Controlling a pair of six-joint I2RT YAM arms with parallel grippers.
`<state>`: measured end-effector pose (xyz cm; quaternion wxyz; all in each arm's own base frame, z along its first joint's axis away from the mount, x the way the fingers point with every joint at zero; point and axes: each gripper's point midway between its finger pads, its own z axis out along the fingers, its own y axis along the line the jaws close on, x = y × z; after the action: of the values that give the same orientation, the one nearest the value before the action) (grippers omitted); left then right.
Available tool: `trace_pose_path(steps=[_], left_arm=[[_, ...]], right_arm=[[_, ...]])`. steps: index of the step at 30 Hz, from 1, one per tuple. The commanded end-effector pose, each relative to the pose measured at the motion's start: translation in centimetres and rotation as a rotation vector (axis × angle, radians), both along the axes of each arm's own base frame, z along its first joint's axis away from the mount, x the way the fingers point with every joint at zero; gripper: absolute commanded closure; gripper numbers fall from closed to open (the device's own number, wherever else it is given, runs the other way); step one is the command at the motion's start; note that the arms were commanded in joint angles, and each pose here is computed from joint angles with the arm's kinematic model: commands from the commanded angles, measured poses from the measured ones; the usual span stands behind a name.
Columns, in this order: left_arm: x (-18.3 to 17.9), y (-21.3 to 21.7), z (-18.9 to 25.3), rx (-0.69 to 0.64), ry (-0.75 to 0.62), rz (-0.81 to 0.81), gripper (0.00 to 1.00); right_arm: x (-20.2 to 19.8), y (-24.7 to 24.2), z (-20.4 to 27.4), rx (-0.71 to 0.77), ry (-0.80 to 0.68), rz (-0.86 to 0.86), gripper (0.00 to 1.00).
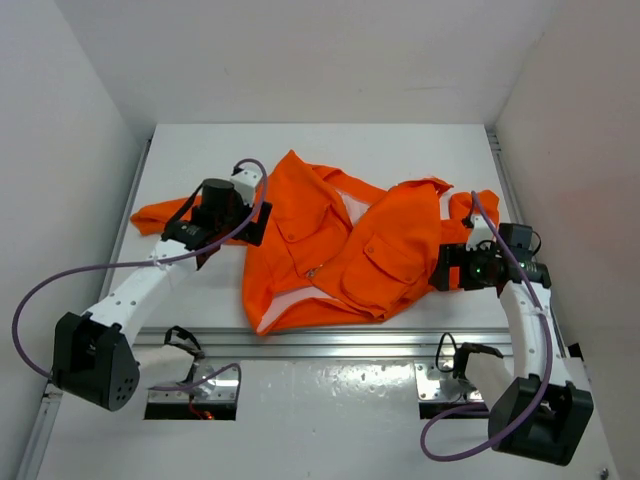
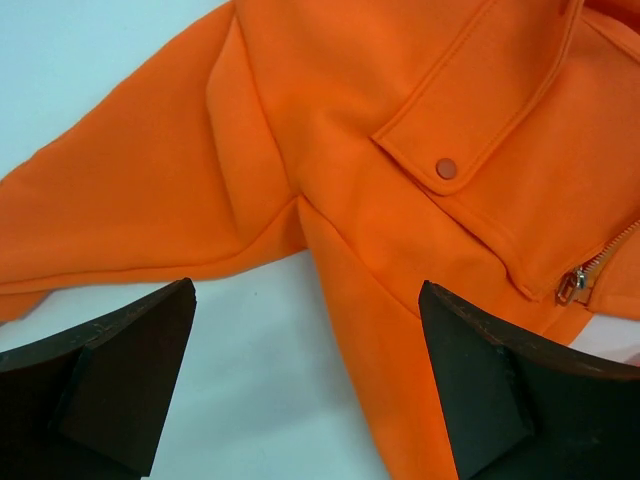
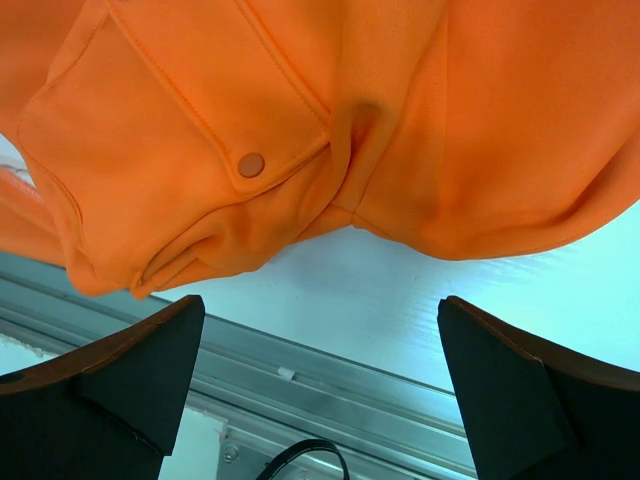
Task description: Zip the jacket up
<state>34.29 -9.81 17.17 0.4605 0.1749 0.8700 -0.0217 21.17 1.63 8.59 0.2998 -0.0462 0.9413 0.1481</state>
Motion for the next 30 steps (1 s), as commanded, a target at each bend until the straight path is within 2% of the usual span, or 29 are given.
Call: trace_pose_path(steps=[1,3,4,6,9,12,13,14,17,19,22,23,28,30], left_arm=[[0.2,-1.2,0.1,-0.019,0.004,-0.003,0.00],[0.4,-1.2,-0.3,0.008,0.018,0.037,0.00],[0.7,-1.1,-0.3,0.013,0.015,0.083,0.00],[1.2,-0.1,-0.3,0.082,0.022,0.171,0.00],[1.6,0.1,1.0,0.065,0.000,0.212,0.00],[1.6,-1.2,2.1,0.018,-0.064,0.111,0.00],[1.3,-1.6,1.6,0.043,-0.056,0.051,0.00],[1.1,-3.4,2.0,0.011,-0.051,-0.056,0.00],[-0.5,-6.0,-0.4,-0.004,0.068,-0.246,0.00],[-2.1,-8.4,-1.9,-0.067,0.152,-0.364,0.00],[-3.2,-10.4,-4.4,-0.109,0.251,-0.439,0.00],[-3.3,-10.6,-5.7,-0.109,0.294,-0.447,0.02],[-3.8,-13.4,-6.8,-0.182,0.368,-0.572,0.10],[-3.3,-14.1,-6.7,-0.200,0.376,-0.592,0.18]], right_arm=[[-0.1,-0.2,-0.2,-0.005,0.007,-0.021,0.00],[0.0,-0.5,-0.3,-0.006,0.022,-0.070,0.00],[0.2,-1.3,-0.3,-0.042,0.017,-0.104,0.05],[0.5,-2.2,-0.3,-0.060,0.025,-0.191,0.00],[0.1,-2.2,0.4,-0.069,0.033,-0.170,0.00],[0.2,-1.9,0.6,-0.064,0.032,-0.141,0.00],[0.6,-1.3,1.0,-0.052,-0.010,-0.084,0.00],[0.5,-1.0,0.7,-0.045,-0.020,-0.057,0.00],[0.2,0.7,1.4,0.003,-0.075,0.057,0.00],[-0.7,1.7,1.6,0.038,-0.035,0.100,0.00],[-1.3,2.5,1.6,0.092,0.049,0.118,0.00],[-1.4,2.9,1.2,0.120,0.083,0.125,0.02],[-1.5,3.7,1.3,0.185,0.115,0.131,0.02],[-1.2,3.9,1.5,0.196,0.112,0.136,0.02]])
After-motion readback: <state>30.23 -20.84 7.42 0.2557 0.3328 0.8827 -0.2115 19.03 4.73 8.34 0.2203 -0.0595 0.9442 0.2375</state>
